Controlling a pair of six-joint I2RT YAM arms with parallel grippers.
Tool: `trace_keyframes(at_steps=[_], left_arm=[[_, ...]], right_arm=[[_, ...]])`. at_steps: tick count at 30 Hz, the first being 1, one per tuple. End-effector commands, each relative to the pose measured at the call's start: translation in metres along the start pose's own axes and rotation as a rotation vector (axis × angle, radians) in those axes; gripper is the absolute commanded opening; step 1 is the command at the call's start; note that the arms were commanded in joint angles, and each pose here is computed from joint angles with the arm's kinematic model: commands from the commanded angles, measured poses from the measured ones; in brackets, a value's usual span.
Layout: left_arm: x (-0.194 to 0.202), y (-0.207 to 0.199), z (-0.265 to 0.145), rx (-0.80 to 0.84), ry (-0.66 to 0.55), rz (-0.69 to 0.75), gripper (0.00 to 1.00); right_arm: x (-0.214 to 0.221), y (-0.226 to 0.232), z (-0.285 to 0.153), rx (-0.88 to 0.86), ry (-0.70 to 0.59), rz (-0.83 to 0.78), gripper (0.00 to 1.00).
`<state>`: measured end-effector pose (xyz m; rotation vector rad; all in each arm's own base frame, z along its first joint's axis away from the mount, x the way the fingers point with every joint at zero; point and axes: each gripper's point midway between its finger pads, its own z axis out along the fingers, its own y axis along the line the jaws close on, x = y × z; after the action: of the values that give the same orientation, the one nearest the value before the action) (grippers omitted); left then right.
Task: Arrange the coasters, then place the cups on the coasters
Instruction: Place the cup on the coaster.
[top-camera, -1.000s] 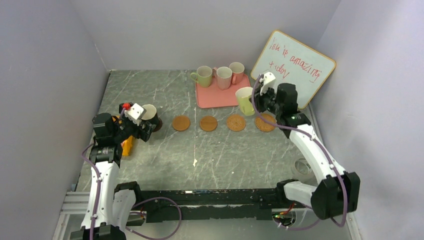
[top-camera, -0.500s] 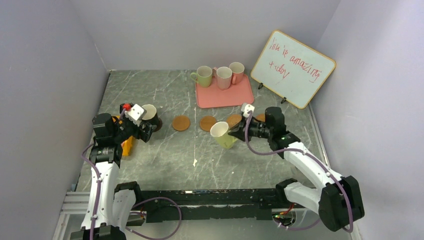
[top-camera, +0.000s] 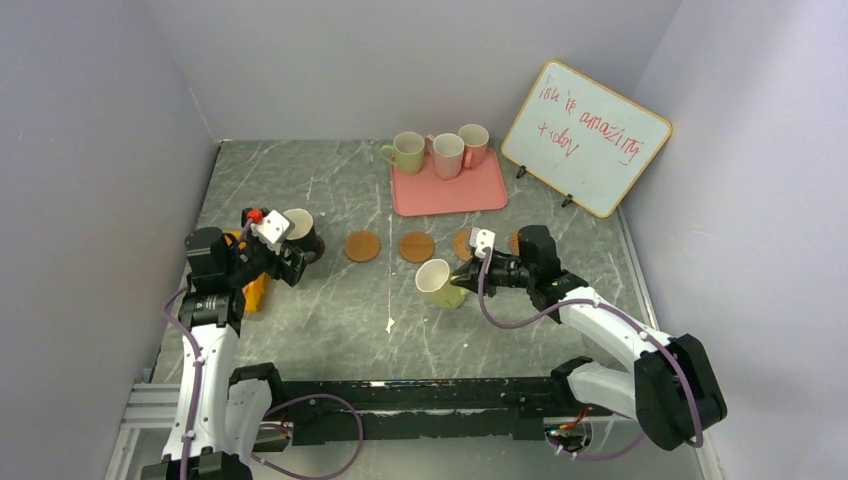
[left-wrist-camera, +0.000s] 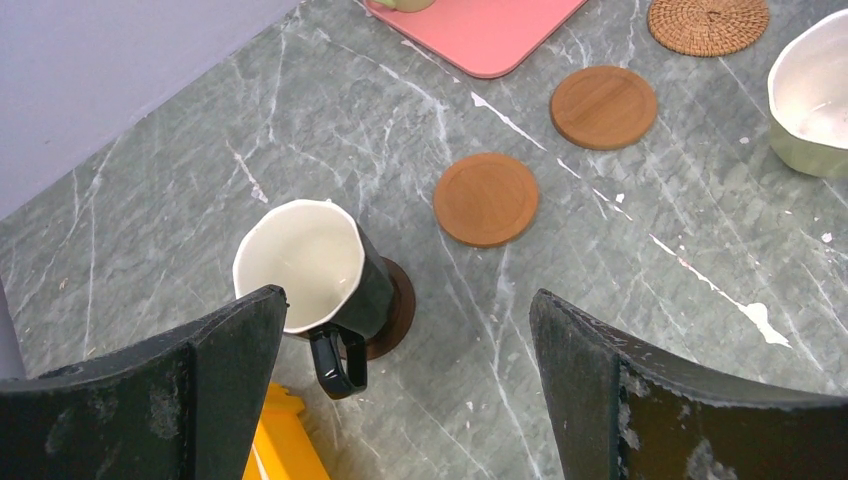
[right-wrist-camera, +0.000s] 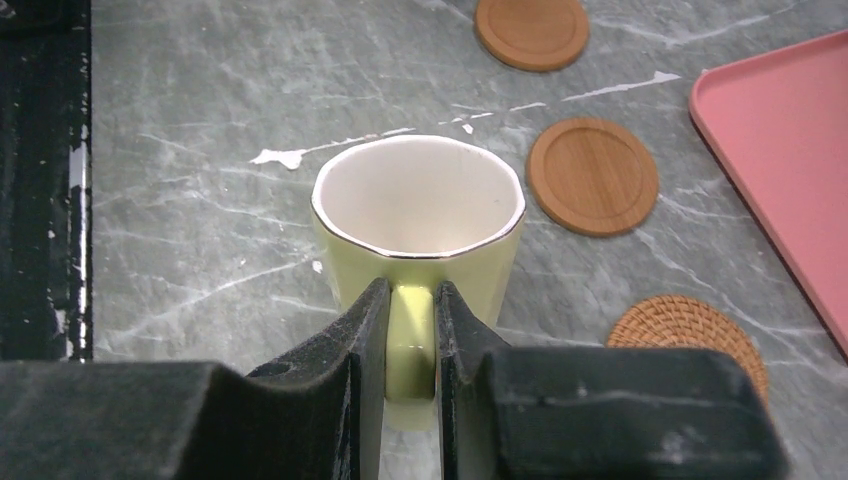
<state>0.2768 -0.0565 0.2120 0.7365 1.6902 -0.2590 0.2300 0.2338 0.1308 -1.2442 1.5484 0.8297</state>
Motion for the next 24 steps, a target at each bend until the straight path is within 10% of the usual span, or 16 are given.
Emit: trace_keyframes(at_steps=[1,24], left_arm=[[-0.006,-0.004,-0.002,0.022,-0.028,0.027,0.96],[-0.007,-0.008,-0.002,0.042,-0.031,0.032,0.96]], right_arm=[[-0.021,-0.009,-0.008,-0.014,-0.075,-0.156,0.00],[0.007,-0.014,-0.020,-0.038,0.028,-0.095,0.32]])
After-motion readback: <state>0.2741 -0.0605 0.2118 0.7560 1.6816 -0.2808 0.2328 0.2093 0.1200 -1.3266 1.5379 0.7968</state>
